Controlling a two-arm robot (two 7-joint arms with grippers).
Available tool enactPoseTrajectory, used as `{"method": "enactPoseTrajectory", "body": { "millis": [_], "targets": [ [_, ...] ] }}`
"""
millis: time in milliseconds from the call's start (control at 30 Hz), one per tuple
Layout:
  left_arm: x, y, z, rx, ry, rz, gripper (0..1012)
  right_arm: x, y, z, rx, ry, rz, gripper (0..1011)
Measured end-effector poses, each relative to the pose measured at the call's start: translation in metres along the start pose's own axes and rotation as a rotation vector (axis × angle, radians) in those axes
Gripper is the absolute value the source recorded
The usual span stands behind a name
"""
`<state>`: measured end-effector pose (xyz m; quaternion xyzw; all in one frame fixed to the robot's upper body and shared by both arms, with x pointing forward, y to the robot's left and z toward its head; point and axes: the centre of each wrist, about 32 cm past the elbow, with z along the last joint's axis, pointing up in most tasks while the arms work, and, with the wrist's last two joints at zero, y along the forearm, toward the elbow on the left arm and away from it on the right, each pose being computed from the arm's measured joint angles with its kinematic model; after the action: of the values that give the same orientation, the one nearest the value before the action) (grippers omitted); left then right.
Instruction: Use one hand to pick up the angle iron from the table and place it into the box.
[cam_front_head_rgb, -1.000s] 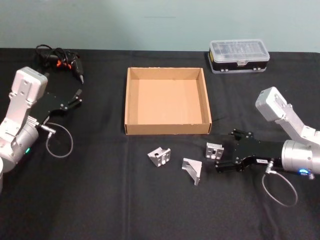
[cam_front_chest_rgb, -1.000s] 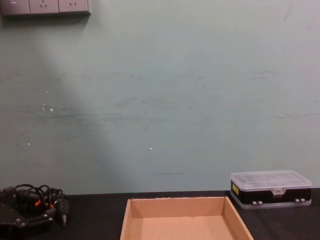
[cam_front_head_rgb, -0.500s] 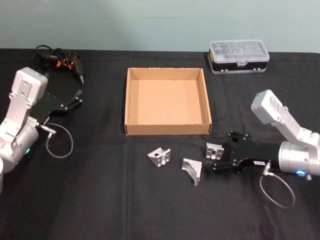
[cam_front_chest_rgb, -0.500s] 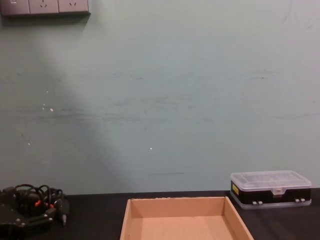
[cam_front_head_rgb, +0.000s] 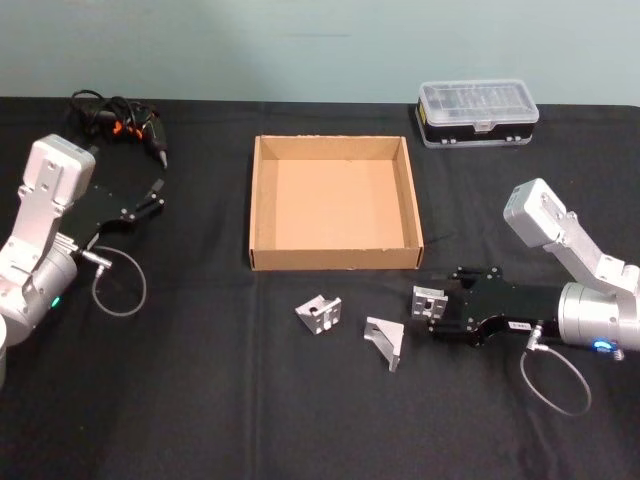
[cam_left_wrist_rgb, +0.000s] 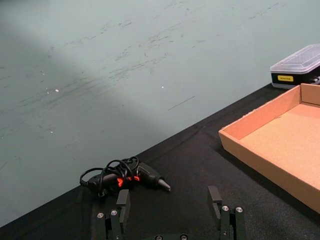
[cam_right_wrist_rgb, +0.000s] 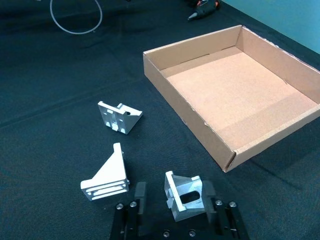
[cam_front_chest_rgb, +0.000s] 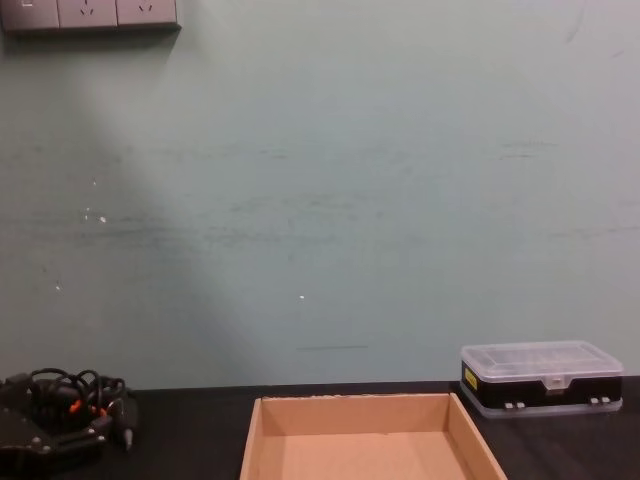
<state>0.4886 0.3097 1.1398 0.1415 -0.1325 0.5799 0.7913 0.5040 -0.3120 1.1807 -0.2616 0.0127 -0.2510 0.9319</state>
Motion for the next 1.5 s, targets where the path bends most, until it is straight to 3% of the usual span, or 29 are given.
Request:
{"method": "enactPoseTrajectory", "body": {
  "millis": [700,1167,1433,1500],
  "targets": [
    [0.0,0.0,0.0,0.0,0.0,0.0,1011,0.0,0.0,0.0,0.001,0.001,0.0,87],
    [0.0,0.0,0.0,0.0,0.0,0.0,1011,0.0,0.0,0.0,0.002,0.001,0.0,77],
    [0.0,0.0,0.0,0.0,0.0,0.0,1011,0.005,-0.013,0.015,0.114,-0.014,-0.01,77],
    [0.0,0.0,0.0,0.0,0.0,0.0,1011,0.011,-0.02,0.027,0.161,-0.013,0.0,75]
  ]
}}
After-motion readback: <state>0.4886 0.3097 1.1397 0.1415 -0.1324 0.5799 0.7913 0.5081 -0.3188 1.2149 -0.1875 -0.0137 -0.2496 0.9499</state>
